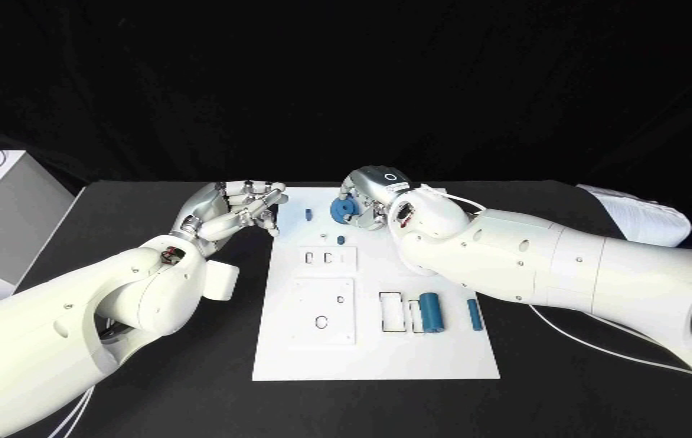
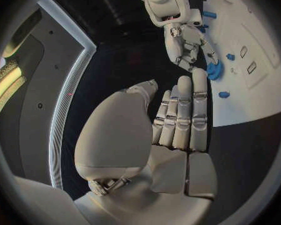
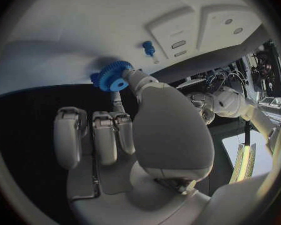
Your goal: Assemble the parts on the task board
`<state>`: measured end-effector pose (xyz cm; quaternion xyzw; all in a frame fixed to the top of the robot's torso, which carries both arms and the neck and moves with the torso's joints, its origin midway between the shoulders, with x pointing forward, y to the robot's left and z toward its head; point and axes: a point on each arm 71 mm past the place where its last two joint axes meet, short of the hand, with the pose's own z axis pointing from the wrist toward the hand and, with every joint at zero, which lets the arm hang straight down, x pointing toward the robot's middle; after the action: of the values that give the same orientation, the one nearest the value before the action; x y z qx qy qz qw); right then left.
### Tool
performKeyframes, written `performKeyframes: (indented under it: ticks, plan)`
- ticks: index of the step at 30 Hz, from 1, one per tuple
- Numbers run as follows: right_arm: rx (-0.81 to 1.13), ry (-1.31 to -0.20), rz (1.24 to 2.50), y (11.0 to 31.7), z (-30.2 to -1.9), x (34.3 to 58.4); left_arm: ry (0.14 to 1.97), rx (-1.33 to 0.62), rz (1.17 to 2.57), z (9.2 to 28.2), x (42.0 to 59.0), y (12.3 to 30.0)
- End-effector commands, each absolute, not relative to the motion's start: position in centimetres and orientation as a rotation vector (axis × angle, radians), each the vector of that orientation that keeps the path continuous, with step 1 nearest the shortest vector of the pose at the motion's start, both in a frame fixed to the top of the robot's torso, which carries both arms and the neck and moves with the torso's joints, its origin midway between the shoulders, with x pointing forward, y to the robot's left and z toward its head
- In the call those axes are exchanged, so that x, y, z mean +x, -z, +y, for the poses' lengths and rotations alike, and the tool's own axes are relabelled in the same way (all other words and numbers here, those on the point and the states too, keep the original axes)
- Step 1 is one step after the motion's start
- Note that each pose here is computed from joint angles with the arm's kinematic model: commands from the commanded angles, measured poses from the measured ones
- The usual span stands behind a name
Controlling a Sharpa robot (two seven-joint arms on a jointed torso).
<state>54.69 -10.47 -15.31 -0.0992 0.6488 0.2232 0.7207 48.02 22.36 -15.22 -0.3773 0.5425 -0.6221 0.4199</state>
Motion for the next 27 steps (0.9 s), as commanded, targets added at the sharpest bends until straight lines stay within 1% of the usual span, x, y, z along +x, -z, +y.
performKeyframes:
  ticks: [1,27]
  plan:
    - [-0.245,-0.472,1.461,15.65,-10.27,54.79,1.58,-0.931,1.366,22.08,47.96,15.12]
    - [-0.244,-0.441,1.451,15.89,-10.02,55.66,1.578,-0.93,1.368,22.12,47.96,15.12]
